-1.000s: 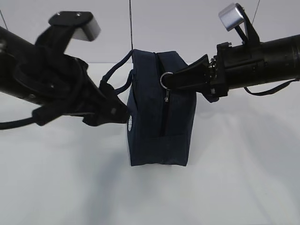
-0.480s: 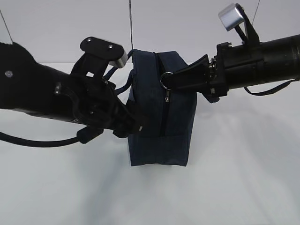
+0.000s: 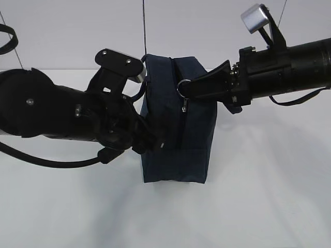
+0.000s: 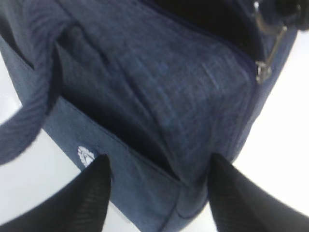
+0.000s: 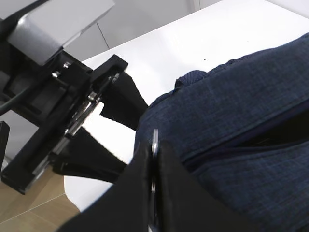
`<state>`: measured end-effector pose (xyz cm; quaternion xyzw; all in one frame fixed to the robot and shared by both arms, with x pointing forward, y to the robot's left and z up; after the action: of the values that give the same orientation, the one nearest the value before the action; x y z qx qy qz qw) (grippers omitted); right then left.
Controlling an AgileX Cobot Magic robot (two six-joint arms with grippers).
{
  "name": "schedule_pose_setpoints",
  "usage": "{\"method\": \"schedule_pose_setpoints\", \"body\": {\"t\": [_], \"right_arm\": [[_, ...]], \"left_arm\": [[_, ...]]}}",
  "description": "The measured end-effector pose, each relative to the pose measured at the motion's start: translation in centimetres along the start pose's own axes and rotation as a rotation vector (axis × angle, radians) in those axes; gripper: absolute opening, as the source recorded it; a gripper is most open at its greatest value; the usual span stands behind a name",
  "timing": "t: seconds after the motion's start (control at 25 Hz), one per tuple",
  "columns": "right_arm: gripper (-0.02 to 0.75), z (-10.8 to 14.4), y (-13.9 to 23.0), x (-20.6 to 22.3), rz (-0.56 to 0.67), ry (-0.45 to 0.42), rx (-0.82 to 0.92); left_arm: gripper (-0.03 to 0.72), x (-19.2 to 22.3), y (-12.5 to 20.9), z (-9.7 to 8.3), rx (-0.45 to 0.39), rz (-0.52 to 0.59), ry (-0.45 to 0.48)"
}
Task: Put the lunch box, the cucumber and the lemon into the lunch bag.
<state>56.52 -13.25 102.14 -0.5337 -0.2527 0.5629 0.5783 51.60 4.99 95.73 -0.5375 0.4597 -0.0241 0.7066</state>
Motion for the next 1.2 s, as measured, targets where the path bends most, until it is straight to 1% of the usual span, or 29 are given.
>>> {"method": "schedule_pose_setpoints", "body": {"t": [0.08,0.32,0.4,0.64,0.96,1.2], "right_arm": [[0.001,0.0,0.0,0.0,0.0,0.0,0.001],[0.001,-0.1,0.0,0.0,0.003,0.011,0.011],[0.001,-0.2,0.0,0.0,0.003,0.013,0.014],[0.001,-0.3,0.0,0.0,0.0,0.025,0.019],[0.001,-1.8,-0.6,-0.1,-0.05,0.136,0.046],[0.001,-2.4,-1.5,-0.3,-0.118,0.183,0.034]], "left_arm": [[0.382,0.2,0.0,0.1,-0.002,-0.003,-0.005],[0.071,1.3,0.9,0.1,-0.029,0.017,-0.015],[0.017,1.6,1.1,0.2,-0.034,0.022,-0.017],[0.003,1.6,1.1,0.2,-0.048,0.022,-0.018],[0.003,1.6,1.2,0.1,-0.049,0.033,-0.012],[0.003,1.6,1.4,0.0,-0.05,0.047,-0.004]]}}
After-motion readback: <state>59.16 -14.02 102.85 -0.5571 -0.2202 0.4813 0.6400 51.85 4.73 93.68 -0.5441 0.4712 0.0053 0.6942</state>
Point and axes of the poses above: a point on each arm's last joint axis where the gripper is mounted, x pointing out along that axis toward the gripper, z along the wrist's bending axis when the last joint is at zero, y = z × x, the point moved 4 cm from there along x, pointing out along that axis toward the gripper, and after that the axes turned 7 degrees about x, right-handed, at the moved point
